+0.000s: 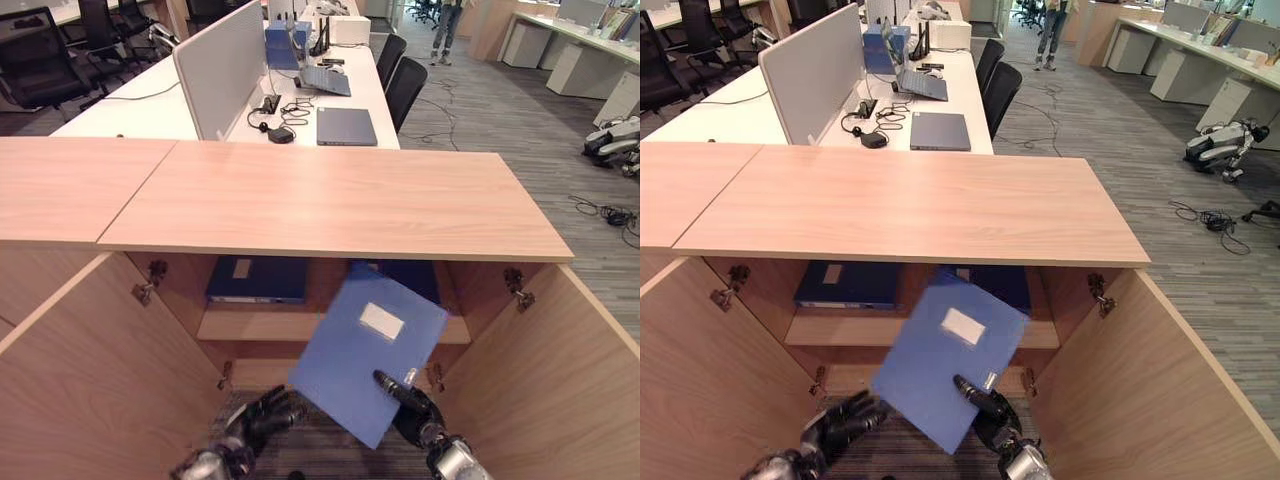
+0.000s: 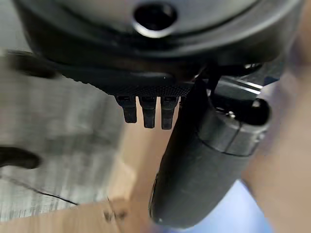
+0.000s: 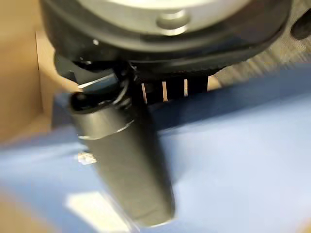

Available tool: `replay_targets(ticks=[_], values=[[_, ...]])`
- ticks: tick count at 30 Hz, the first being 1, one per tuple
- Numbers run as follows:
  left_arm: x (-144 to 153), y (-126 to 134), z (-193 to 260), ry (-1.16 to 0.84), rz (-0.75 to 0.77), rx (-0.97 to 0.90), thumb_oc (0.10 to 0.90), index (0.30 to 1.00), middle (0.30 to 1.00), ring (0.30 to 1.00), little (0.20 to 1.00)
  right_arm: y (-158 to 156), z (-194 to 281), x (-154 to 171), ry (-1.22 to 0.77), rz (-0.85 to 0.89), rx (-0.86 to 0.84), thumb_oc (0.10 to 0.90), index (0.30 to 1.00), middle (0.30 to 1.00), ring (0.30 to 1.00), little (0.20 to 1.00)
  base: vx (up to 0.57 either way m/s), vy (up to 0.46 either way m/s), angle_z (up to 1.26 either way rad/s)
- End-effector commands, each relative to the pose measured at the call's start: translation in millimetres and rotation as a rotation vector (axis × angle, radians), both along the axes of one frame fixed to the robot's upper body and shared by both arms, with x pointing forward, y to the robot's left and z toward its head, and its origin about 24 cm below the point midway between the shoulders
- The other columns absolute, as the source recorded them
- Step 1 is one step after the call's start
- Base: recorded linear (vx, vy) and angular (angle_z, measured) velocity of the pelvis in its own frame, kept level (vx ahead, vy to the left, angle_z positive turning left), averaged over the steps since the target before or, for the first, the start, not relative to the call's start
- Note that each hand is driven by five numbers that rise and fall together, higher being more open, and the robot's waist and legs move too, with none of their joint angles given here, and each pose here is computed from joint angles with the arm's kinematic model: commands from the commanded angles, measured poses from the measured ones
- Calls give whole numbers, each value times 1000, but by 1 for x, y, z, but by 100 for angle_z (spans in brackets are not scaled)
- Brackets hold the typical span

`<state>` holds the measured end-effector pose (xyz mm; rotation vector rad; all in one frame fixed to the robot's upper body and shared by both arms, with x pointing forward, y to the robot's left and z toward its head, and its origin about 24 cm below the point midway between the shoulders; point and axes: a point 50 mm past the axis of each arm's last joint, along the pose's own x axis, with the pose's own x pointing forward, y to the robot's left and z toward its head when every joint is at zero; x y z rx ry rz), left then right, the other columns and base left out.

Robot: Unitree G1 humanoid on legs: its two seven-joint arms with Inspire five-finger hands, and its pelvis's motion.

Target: Put the empty folder in the office cabinet

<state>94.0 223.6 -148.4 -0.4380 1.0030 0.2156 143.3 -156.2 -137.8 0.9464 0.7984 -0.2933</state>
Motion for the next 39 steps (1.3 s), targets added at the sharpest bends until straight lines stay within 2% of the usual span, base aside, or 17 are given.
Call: replay_targets(ticks=[1,4,5,8,12,16,23,24,26,28,33,39], values=[[41,16,10,-108,74,57,800,900,900,900,900,14,24,52,-189,10,54,400,300,300,300,300,2,-32,-1],[33,19,5,-54,93,69,800,900,900,900,900,13,15,44,-132,104,-7,400,300,300,300,300,2,-28,0],[23,20,-1,8,72,91,800,900,900,900,900,4,1,27,-32,256,-128,400,300,300,300,300,3,-46,1],[14,20,-5,66,53,109,800,900,900,900,900,-13,-14,2,123,438,-287,400,300,300,300,300,8,-52,1],[4,19,-9,108,106,94,800,900,900,900,900,-29,-19,-6,202,402,-317,400,300,300,300,300,1,-50,9],[0,17,-11,125,126,82,800,900,900,900,900,-28,-14,5,165,303,-274,400,300,300,300,300,2,-21,1],[-9,16,-14,174,123,123,800,900,900,900,900,-3,20,73,-88,103,-132,400,300,300,300,300,-6,-30,0],[-5,15,-13,168,137,130,800,900,900,900,900,7,38,98,-182,51,-88,400,300,300,300,300,-79,-60,-3],[0,14,-12,155,149,139,800,900,900,900,900,16,62,125,-298,7,-44,400,300,300,300,300,-84,-44,-1],[3,14,-12,149,153,144,800,900,900,900,900,20,74,136,-353,-7,-26,400,300,300,300,300,-61,-36,5],[9,16,-10,150,193,168,800,900,900,900,900,32,159,190,-691,-158,118,400,300,300,300,300,-83,-40,7],[9,21,-9,158,278,198,800,900,900,900,900,28,213,217,-841,-290,177,400,300,300,300,300,-76,6,3]])
